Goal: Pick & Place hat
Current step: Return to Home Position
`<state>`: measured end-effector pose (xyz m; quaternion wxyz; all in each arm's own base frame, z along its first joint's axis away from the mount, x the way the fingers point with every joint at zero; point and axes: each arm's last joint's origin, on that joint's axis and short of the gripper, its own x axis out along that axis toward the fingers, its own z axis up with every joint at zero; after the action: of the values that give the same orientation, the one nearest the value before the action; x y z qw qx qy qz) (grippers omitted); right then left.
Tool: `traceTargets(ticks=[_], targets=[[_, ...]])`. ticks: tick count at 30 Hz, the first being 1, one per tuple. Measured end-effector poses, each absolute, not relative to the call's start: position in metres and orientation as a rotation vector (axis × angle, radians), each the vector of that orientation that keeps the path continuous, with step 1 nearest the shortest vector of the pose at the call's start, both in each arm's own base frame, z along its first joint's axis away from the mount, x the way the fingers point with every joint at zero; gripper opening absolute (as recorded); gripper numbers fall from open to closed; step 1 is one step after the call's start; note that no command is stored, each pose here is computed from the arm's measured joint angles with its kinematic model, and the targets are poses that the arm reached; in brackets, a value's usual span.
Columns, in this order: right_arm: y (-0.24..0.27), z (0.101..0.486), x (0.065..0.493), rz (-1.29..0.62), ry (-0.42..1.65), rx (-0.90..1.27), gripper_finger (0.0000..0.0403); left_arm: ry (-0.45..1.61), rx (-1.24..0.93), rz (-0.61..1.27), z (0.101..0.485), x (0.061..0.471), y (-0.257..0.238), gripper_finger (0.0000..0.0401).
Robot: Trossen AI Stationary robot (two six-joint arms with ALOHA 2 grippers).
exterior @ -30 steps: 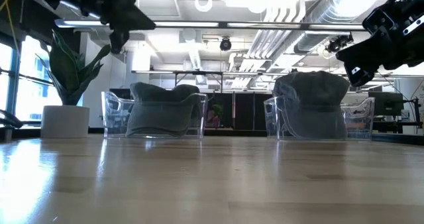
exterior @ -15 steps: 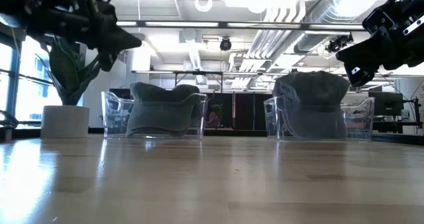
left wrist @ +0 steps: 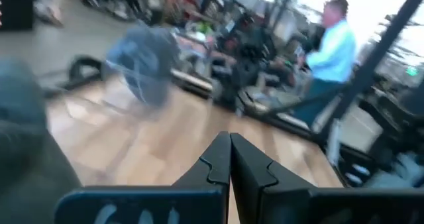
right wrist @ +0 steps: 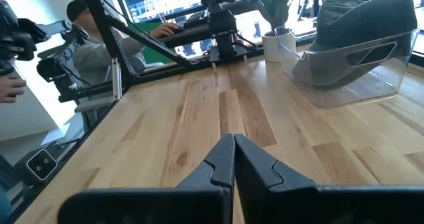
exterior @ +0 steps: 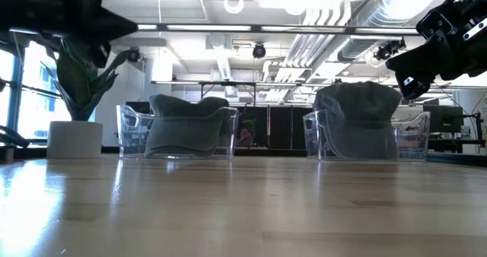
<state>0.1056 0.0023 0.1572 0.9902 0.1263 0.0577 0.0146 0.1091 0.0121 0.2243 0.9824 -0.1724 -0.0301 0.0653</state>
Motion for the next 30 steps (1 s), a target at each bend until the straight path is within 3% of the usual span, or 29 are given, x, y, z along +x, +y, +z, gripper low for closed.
traceTargets(ticks=[8,16,18,30], targets=[[0.002,0.157,0.106,0.030,0.115,0.253,0.0010,0.086,-0.393,0.098,0.211,0.105,0.006,0.0000],[0.002,0.157,0.106,0.031,0.114,0.253,0.0012,-0.009,-0.387,0.064,0.167,0.098,0.005,0.0000],[0.002,0.157,0.106,0.032,0.114,0.253,0.0012,-0.049,-0.402,0.052,0.173,0.096,0.007,0.0000],[0.002,0.157,0.106,0.032,0.121,0.254,0.0012,-0.013,-0.068,0.051,0.170,0.097,0.006,0.0000]])
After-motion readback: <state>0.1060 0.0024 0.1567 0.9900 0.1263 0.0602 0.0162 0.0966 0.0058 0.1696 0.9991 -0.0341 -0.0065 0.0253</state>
